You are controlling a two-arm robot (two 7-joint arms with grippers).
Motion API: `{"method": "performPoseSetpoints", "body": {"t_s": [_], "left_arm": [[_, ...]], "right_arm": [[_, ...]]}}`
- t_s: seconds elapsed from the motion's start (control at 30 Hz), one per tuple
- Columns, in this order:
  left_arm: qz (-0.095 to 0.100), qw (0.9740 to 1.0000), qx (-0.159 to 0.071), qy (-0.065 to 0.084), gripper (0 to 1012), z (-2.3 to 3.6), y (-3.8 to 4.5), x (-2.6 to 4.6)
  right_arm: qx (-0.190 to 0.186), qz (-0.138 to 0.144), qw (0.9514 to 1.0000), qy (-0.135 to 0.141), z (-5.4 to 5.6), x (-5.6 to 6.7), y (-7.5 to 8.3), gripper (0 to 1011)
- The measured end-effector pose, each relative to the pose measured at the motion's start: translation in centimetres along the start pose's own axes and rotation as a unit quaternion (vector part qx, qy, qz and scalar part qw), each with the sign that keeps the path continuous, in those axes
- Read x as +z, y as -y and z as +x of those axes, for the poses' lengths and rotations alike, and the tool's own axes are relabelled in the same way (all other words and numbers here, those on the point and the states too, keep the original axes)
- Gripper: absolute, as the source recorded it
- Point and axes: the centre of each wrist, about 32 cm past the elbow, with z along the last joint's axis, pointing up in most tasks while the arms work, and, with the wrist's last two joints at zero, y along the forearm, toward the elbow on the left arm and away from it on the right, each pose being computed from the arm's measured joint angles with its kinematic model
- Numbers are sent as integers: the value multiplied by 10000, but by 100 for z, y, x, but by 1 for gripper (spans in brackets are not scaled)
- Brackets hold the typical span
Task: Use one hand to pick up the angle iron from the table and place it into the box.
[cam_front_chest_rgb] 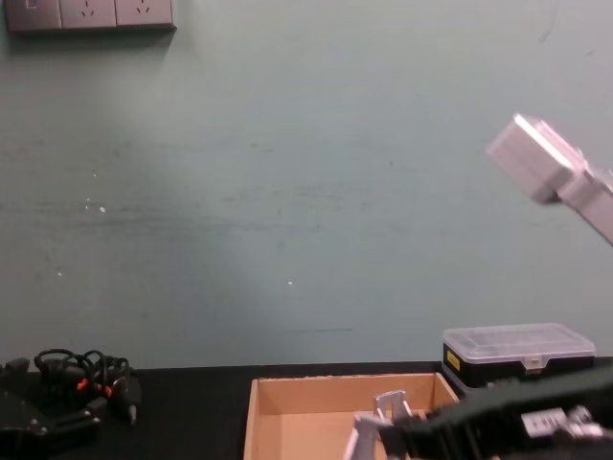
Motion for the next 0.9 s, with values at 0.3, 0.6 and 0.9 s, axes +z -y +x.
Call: {"method": "performPoseSetpoints", "body": {"t_s": [0.3, 0.6, 0.9], "left_arm": [[0, 10000, 0, 0, 1000, 0, 0, 0], [0, 10000, 0, 0, 1000, 0, 0, 0], [0, 10000, 0, 0, 1000, 0, 0, 0]], "right_arm": [[-99, 117, 9998, -96, 122, 269, -206, 92], [-376, 99, 9990, -242, 362, 419, -553, 92], [-614, -95, 9976, -293, 467, 431, -947, 92]]}}
